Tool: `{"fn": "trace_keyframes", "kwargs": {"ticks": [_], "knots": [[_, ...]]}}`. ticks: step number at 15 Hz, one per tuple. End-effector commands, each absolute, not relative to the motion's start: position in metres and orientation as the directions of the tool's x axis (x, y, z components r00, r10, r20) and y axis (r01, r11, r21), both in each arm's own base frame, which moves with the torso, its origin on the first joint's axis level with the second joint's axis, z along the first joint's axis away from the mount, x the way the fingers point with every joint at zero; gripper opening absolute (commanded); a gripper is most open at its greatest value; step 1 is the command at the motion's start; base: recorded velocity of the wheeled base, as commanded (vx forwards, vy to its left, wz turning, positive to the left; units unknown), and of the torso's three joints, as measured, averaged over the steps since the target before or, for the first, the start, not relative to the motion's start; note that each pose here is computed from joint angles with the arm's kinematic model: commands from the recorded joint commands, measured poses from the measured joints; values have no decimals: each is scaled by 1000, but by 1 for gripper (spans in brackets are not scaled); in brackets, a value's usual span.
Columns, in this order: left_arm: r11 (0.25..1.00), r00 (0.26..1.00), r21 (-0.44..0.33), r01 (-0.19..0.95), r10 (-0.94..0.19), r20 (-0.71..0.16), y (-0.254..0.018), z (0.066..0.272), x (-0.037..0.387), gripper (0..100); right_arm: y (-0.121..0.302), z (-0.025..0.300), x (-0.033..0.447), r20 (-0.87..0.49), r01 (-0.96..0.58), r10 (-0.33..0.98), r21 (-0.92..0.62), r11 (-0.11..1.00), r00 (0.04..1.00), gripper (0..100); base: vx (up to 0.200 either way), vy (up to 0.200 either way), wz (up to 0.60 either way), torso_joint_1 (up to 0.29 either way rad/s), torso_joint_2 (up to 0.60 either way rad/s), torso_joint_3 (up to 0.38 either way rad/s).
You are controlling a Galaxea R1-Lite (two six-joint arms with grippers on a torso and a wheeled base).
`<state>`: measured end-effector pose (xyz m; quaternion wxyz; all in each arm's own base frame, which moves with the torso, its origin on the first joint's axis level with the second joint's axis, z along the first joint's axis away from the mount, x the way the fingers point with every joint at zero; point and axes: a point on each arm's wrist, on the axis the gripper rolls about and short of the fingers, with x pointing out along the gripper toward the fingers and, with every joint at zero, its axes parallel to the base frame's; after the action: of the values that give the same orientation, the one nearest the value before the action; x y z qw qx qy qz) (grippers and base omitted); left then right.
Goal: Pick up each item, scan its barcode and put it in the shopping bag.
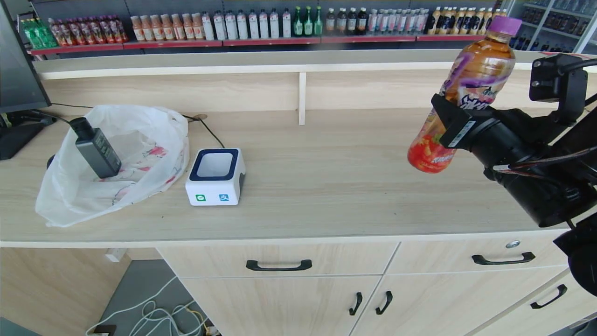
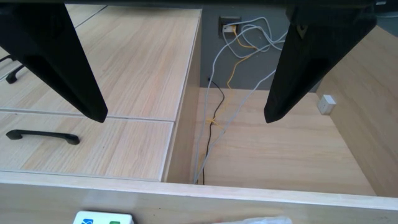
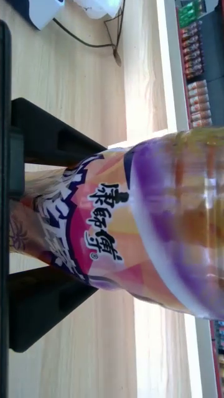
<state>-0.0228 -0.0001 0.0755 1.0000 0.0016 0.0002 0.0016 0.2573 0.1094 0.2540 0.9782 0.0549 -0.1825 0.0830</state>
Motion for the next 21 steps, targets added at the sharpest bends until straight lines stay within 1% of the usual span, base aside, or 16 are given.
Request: {"fn": "trace_keyframes", "kwargs": {"ticks": [1, 6, 8, 10, 16, 21], "knots": [[1000, 1000, 3, -3, 3, 0, 0, 75, -23, 100, 105, 256, 257, 375, -173, 132, 78, 982, 918, 0, 0, 200, 0, -2, -7, 2], [1000, 1000, 3, -3, 3, 0, 0, 75, -23, 100, 99, 248, 257, 356, -162, 118, 97, 982, 927, 0, 0, 200, 0, 1, 1, 2], [1000, 1000, 3, -3, 3, 0, 0, 75, -23, 100, 96, 242, 249, 351, -203, 160, 90, 975, 923, 0, 0, 200, 0, 24, 10, 0], [1000, 1000, 2, -3, 3, 0, 0, 75, -23, 100, 94, 237, 246, 334, -199, 160, 87, 976, 929, 0, 0, 200, 0, -5, -5, 5], [1000, 1000, 0, -3, 3, 0, 0, 75, -23, 100, 91, 236, 246, 336, -194, 155, 85, 977, 929, 0, 0, 200, 0, 1, 2, 2], [1000, 1000, 3, -3, 3, 0, 0, 75, -23, 100, 91, 229, 246, 321, -224, 191, 70, 972, 928, 0, 0, 200, 0, 4, 1, 1]]}}
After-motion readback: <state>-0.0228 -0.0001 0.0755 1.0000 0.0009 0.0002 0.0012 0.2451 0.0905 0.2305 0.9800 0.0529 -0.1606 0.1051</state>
